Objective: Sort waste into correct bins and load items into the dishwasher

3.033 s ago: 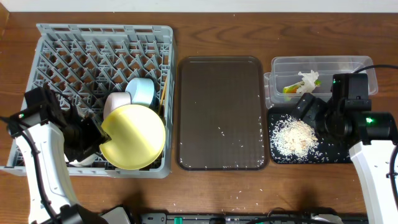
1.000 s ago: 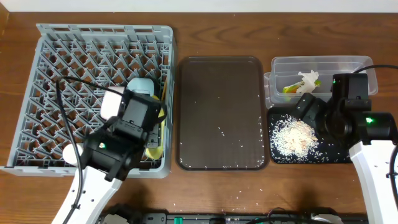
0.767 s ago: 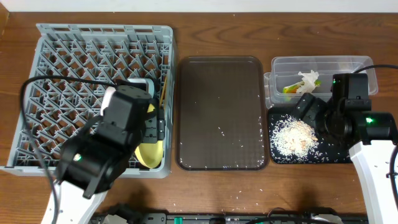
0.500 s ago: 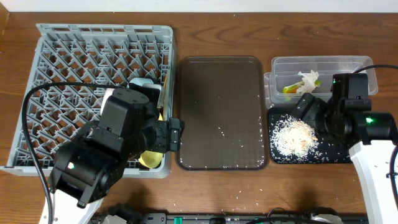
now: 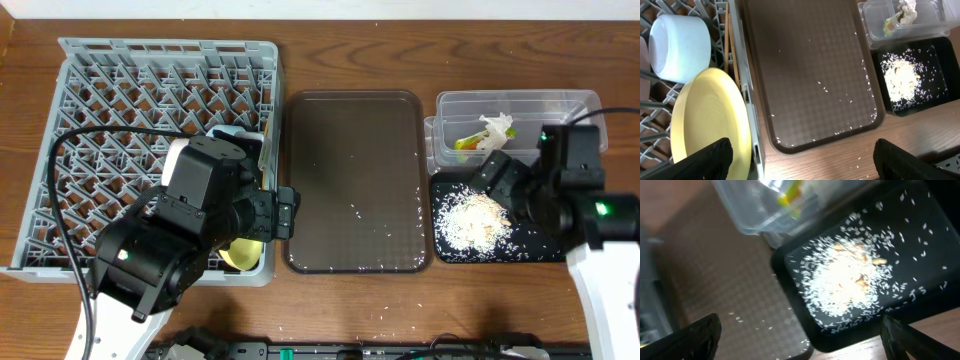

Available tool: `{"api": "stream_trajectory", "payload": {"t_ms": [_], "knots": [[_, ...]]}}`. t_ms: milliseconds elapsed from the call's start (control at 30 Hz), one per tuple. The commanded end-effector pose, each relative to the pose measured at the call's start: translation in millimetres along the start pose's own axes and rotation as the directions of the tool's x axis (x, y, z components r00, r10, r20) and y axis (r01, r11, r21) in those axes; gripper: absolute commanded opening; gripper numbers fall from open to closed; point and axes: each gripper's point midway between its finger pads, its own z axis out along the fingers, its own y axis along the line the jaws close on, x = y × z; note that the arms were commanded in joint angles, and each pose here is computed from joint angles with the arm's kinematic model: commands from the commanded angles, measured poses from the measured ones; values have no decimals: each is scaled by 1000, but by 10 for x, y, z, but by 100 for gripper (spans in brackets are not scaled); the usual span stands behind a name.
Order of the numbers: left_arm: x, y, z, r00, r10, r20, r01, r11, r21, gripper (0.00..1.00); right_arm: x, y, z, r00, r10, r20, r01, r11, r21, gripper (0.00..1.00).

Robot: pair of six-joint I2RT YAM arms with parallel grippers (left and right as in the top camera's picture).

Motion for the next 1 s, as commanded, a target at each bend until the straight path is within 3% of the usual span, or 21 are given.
{"api": "stream_trajectory", "payload": {"t_ms": [0, 100, 233, 267, 300, 433, 567, 700, 967], "knots": [[-17, -22, -21, 1000, 5, 6, -5, 1000, 6, 91, -23, 2, -476, 975, -118, 189, 125, 992, -24, 99], [-17, -22, -21, 1000, 5, 6, -5, 1000, 6, 91, -190, -118, -908, 902, -108, 418, 130, 991, -22, 99], [-17, -22, -21, 1000, 5, 6, -5, 1000, 6, 92, -252, -229, -1136, 780, -156, 605, 205, 979, -13, 99], [-17, -22, -21, 1000, 5, 6, -5, 1000, 6, 92, -232, -262, -1136, 763, -162, 626, 214, 977, -8, 99], [-17, -22, -21, 1000, 5, 6, -5, 1000, 6, 99, -135, -351, -1077, 744, -158, 649, 218, 976, -12, 99], [-17, -22, -21, 1000, 5, 6, -5, 1000, 6, 99, 105, -587, -665, 747, -162, 645, 209, 978, 5, 99], [-17, -22, -21, 1000, 5, 6, -5, 1000, 6, 100, 84, -551, -228, 652, -93, 753, 234, 969, -82, 99], [-17, -22, -21, 1000, 5, 6, -5, 1000, 6, 100, 83, -553, -61, 582, -43, 812, 250, 960, -128, 99], [-17, -22, -21, 1000, 5, 6, -5, 1000, 6, 100, 72, -557, 158, 538, -11, 843, 259, 954, -153, 99]]}}
